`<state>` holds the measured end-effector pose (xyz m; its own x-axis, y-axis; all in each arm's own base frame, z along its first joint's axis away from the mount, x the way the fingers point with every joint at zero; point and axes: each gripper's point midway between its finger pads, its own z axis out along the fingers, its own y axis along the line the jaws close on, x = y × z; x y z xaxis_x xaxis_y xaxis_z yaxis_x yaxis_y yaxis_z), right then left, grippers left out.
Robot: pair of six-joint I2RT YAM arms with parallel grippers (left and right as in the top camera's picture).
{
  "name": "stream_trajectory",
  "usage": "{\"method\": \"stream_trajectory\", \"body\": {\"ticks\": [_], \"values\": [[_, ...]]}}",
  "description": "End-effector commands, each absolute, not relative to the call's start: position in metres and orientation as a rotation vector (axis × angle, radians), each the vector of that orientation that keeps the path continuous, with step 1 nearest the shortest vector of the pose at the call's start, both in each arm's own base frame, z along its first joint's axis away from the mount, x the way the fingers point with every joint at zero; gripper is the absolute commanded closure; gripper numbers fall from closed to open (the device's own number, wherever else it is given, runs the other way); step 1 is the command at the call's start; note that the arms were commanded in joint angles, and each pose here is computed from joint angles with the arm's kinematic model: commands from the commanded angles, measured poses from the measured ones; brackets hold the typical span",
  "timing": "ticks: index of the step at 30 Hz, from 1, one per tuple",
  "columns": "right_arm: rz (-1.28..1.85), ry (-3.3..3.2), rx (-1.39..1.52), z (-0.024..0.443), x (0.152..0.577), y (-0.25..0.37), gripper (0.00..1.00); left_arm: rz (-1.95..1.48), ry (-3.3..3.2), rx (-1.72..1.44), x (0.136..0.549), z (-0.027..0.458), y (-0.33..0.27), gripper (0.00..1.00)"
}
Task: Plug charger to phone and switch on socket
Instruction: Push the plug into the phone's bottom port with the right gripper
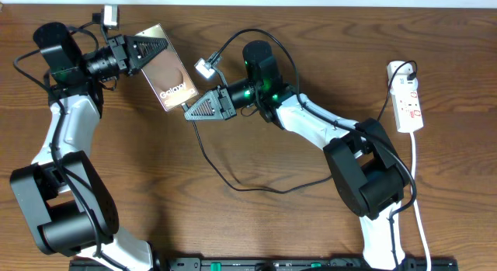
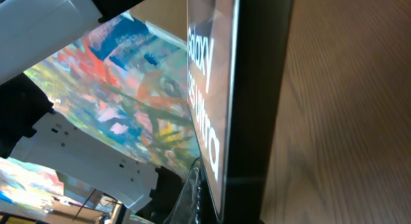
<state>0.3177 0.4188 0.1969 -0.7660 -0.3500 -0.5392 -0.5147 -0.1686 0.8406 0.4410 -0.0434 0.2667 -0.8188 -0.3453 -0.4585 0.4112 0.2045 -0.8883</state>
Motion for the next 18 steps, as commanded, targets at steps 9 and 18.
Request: {"method": "stream_trajectory", "body": {"ticks": [9,18], "values": [[1.992,1.944,-0.896,0.1965,0.3494,0.4117,0.99,-1.738,1.911,0.104,0.4286,0.2617,-0.0493,0.93],[1.985,1.947,-0.886,0.1961,0.3509,0.4121,0.99,-1.738,1.91,0.104,0.4286,0.2617,-0.0493,0.93]]}}
